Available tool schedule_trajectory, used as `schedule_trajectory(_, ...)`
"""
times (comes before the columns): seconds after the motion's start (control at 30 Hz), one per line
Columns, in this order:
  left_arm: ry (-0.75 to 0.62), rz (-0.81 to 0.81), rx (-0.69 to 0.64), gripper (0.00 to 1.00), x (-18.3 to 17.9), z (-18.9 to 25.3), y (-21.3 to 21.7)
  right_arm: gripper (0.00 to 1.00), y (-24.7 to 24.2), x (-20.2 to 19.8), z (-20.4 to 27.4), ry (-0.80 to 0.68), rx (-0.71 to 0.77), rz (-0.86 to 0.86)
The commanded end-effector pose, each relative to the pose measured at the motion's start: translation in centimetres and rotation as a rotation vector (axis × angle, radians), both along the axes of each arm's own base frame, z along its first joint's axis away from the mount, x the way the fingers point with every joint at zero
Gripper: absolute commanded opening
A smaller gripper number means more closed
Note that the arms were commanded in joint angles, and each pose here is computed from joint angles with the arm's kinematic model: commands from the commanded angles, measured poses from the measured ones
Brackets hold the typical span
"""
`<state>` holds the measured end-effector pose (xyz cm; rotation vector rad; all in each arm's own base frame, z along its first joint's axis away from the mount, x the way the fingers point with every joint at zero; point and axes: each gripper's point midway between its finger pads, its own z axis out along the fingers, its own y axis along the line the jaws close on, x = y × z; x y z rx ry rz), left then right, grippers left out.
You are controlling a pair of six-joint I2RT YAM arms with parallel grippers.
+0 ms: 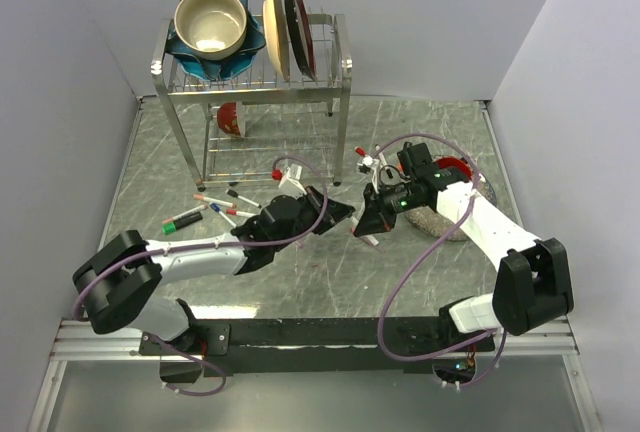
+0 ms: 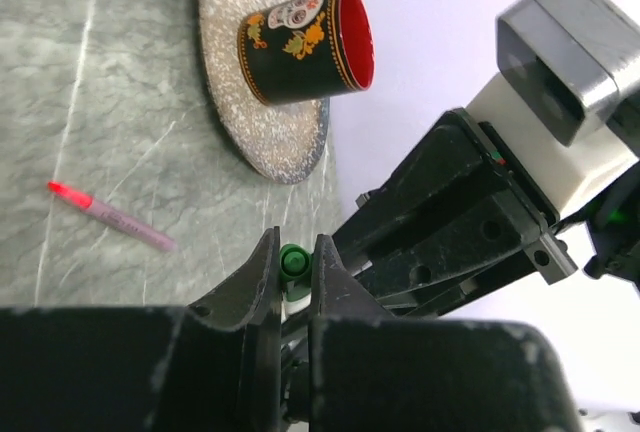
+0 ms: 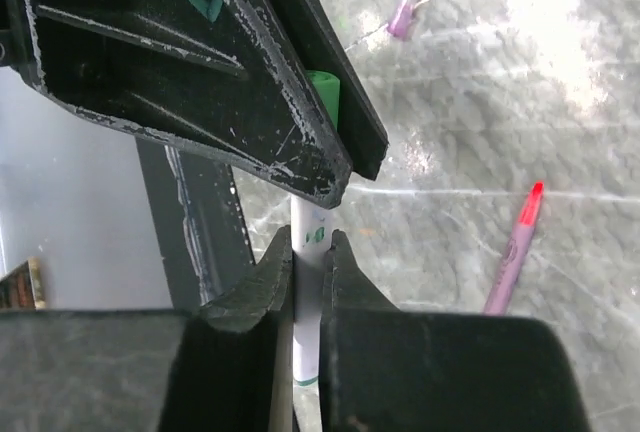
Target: Open the pen caps
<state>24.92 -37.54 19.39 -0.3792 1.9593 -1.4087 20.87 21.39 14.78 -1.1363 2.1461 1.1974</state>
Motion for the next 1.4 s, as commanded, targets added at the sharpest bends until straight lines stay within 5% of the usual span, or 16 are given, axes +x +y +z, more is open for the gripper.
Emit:
schedule_trajectory(0.0, -0.010, 0.325, -0.028, 0.01, 3.4, 2.0, 6.9, 0.00, 0.5, -0.8, 0.1, -0.022, 0.004, 0.049)
schedule_trajectory(0.17, 0.000, 0.679, -0.091, 0.01, 3.7, 3.8, 16.9, 0.00, 0.8, -1.9, -0.8, -0.012, -0.035, 0.118)
schedule_trajectory(0.27, 0.007, 0.720, -0.108, 0.01, 2.9, 3.5, 19.1, 0.00, 0.9, -2.1, -1.4, -0.028, -0.071, 0.132)
schedule_trajectory(0.5, 0.074, 0.471, 0.086, 0.01, -0.3, -1.8, 17.2, 0.00, -3.1, 5.0, -6.0, -0.182, -0.399, -0.243)
schedule_trajectory(0.67, 0.158, 0.355, 0.214, 0.01, -3.4, -7.6, 17.7, 0.08, -5.4, 7.0, -8.4, -0.197, -0.551, -0.349)
schedule_trajectory(1.37, 0.229, 0.296, 0.280, 0.13, -3.6, -14.3, 16.4, 0.31, -5.3, 6.1, -11.5, -0.046, -0.586, -0.284)
